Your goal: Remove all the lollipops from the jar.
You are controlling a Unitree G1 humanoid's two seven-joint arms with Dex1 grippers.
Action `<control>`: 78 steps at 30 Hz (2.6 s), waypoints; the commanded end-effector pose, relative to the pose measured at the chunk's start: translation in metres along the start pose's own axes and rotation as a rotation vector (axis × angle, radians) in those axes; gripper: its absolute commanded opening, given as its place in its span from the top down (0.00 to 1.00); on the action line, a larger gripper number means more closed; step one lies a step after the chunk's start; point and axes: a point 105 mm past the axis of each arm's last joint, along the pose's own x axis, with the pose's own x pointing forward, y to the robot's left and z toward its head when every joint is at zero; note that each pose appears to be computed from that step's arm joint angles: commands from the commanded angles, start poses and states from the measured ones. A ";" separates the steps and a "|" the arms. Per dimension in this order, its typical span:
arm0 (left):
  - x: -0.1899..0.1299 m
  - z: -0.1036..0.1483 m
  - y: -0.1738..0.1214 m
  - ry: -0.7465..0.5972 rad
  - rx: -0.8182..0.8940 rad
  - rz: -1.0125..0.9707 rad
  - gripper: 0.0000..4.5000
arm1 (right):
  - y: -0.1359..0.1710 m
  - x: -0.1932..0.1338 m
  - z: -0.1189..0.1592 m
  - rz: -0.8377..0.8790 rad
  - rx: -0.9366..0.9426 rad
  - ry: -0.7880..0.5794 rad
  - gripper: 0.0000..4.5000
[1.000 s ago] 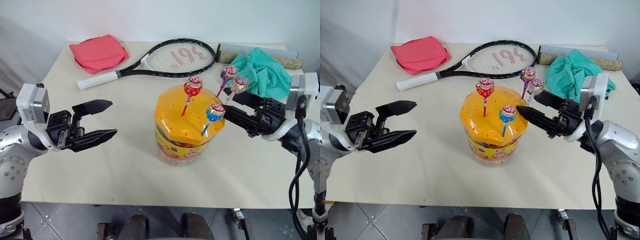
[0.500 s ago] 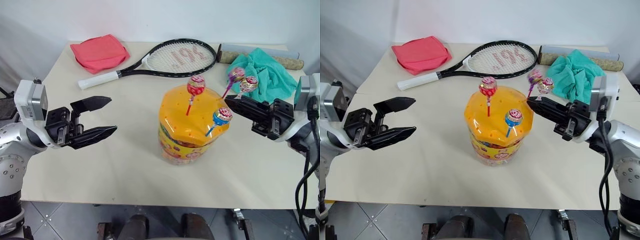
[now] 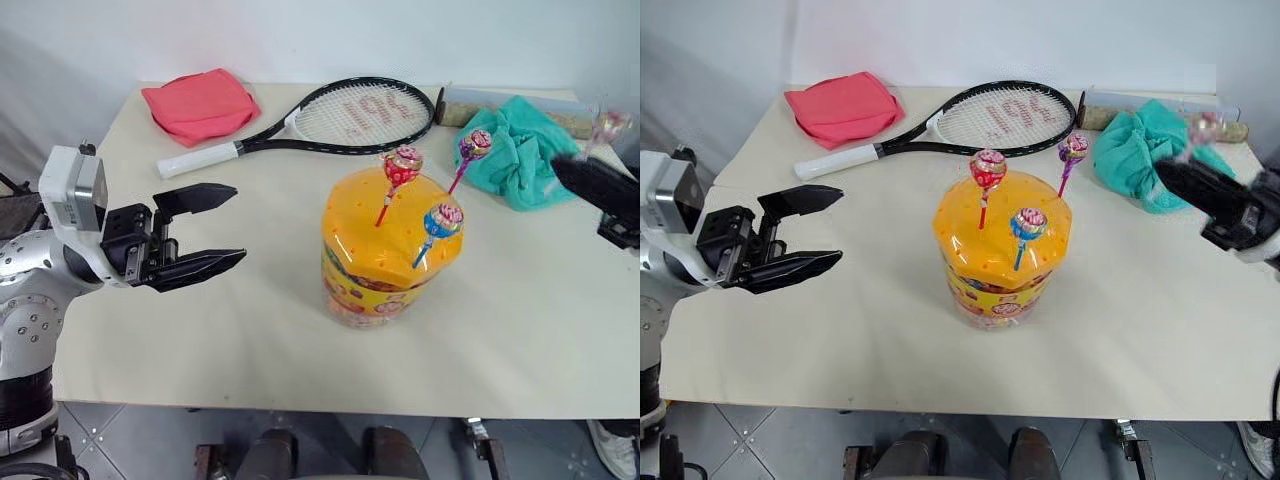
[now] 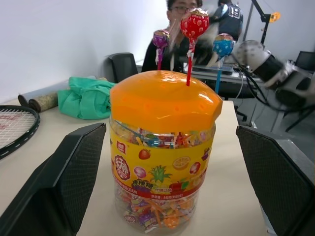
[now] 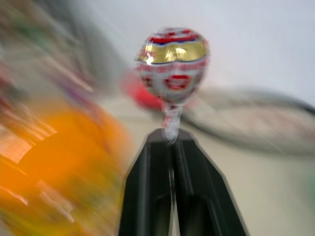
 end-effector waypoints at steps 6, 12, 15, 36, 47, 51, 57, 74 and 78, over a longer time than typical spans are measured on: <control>-0.007 -0.017 -0.008 0.065 0.007 -0.017 0.00 | -0.063 -0.040 -0.098 -0.224 -0.095 0.480 0.99; -0.010 -0.018 -0.010 0.073 0.007 -0.007 0.00 | -0.066 -0.049 -0.124 -0.232 -0.002 0.588 0.78; -0.013 -0.015 -0.008 0.071 0.013 0.015 0.00 | -0.058 -0.051 -0.122 -0.162 0.002 0.585 0.57; -0.038 -0.008 0.004 0.025 0.015 0.194 0.00 | 0.093 0.063 0.048 0.500 -0.003 -0.257 0.05; -0.030 -0.002 0.001 0.004 0.037 0.170 0.00 | 0.110 0.090 0.051 0.556 0.016 -0.245 0.33; -0.027 0.003 -0.001 -0.020 0.042 0.161 0.00 | 0.112 0.088 0.052 0.582 -0.009 -0.249 0.64; -0.023 0.005 -0.002 -0.029 0.031 0.134 0.00 | 0.099 0.071 0.099 0.605 0.029 -0.463 0.99; -0.001 -0.018 -0.026 0.153 0.094 -0.142 0.00 | -0.097 -0.036 -0.055 -0.274 -0.133 0.438 0.99; -0.003 -0.023 -0.031 0.176 0.082 -0.153 0.00 | -0.096 -0.048 -0.093 -0.293 -0.083 0.582 0.99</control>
